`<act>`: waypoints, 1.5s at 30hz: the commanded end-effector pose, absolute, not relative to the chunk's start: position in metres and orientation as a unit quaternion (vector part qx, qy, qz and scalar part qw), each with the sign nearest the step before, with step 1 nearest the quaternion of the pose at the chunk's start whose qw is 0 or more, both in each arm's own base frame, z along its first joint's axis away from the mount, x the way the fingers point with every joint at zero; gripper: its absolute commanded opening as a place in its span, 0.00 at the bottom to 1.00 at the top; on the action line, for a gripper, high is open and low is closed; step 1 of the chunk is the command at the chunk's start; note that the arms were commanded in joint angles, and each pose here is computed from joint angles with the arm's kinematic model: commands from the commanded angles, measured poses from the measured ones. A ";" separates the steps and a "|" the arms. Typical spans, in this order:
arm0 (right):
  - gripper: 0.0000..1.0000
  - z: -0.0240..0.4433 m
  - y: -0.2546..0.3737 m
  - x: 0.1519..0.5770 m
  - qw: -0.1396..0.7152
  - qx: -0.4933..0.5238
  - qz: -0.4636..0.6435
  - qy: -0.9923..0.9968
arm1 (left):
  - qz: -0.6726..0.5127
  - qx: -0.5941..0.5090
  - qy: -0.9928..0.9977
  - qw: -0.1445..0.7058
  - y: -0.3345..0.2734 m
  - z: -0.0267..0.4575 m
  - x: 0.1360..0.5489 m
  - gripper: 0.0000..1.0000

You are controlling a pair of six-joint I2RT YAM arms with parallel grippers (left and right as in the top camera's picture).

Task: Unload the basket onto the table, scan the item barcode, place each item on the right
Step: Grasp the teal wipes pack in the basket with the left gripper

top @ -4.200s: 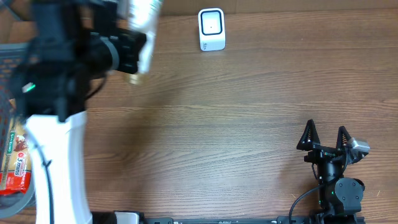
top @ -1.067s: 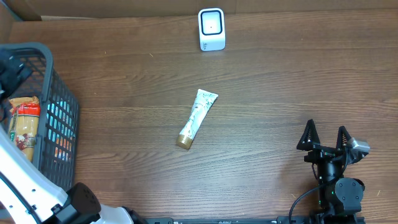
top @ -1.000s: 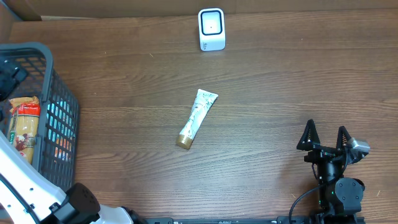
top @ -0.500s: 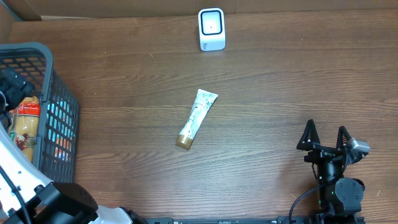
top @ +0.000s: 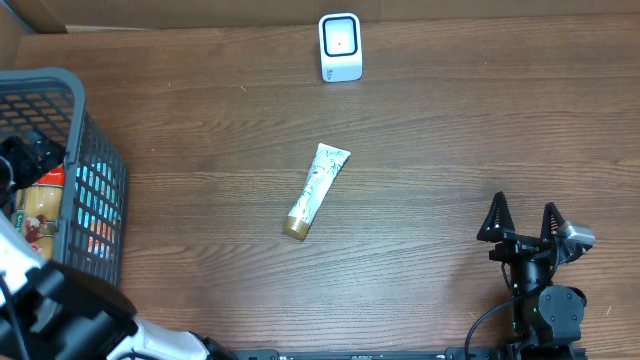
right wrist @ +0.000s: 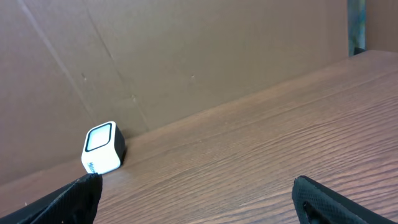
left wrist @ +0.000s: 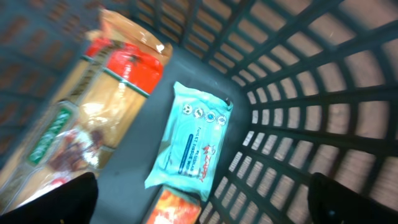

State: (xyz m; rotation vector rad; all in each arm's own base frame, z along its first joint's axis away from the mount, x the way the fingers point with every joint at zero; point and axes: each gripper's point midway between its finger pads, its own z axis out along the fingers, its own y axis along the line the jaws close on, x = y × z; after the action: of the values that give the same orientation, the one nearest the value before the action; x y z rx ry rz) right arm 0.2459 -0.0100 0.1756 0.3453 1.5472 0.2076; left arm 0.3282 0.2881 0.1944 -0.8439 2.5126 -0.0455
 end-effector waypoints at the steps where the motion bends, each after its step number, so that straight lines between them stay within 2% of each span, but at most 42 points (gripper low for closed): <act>1: 1.00 0.175 -0.011 0.246 0.700 0.159 0.092 0.690 | -0.044 -0.273 0.937 0.213 0.279 0.158 0.340 0.94; 13: 1.00 0.175 -0.011 0.246 0.700 0.159 0.092 0.690 | -0.084 -0.266 0.951 0.132 0.278 0.065 0.353 0.88; 25: 1.00 0.175 -0.011 0.246 0.700 0.159 0.092 0.690 | -0.095 -0.265 0.956 0.088 0.273 0.012 0.354 0.86; 27: 1.00 0.175 -0.011 0.246 0.700 0.159 0.092 0.690 | -0.096 -0.263 0.957 0.078 0.270 0.005 0.354 0.79; 29: 1.00 0.175 -0.011 0.246 0.700 0.159 0.092 0.690 | -0.090 -0.262 0.958 0.068 0.270 0.000 0.352 0.64; 32: 1.00 0.175 -0.011 0.246 0.700 0.159 0.092 0.690 | -0.071 -0.263 0.961 0.053 0.274 -0.002 0.345 0.22; 34: 1.00 0.175 -0.011 0.246 0.700 0.159 0.092 0.690 | -0.060 -0.269 0.960 0.041 0.276 -0.003 0.340 0.07; 35: 1.00 0.175 -0.011 0.246 0.700 0.159 0.092 0.690 | -0.052 -0.279 0.958 0.035 0.278 -0.003 0.337 0.04; 40: 1.00 0.175 -0.011 0.246 0.700 0.159 0.092 0.690 | -0.042 -0.303 0.952 0.023 0.281 0.003 0.333 0.04; 45: 1.00 0.175 -0.011 0.246 0.700 0.159 0.092 0.690 | -0.034 -0.338 0.940 0.041 0.286 0.041 0.337 0.04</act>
State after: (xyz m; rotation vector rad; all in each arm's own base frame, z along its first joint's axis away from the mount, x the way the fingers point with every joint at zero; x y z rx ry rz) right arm 0.2459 -0.0100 0.1760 0.3458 1.5460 0.2085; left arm 0.3448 0.2778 0.0384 -0.9136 2.8704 -0.1754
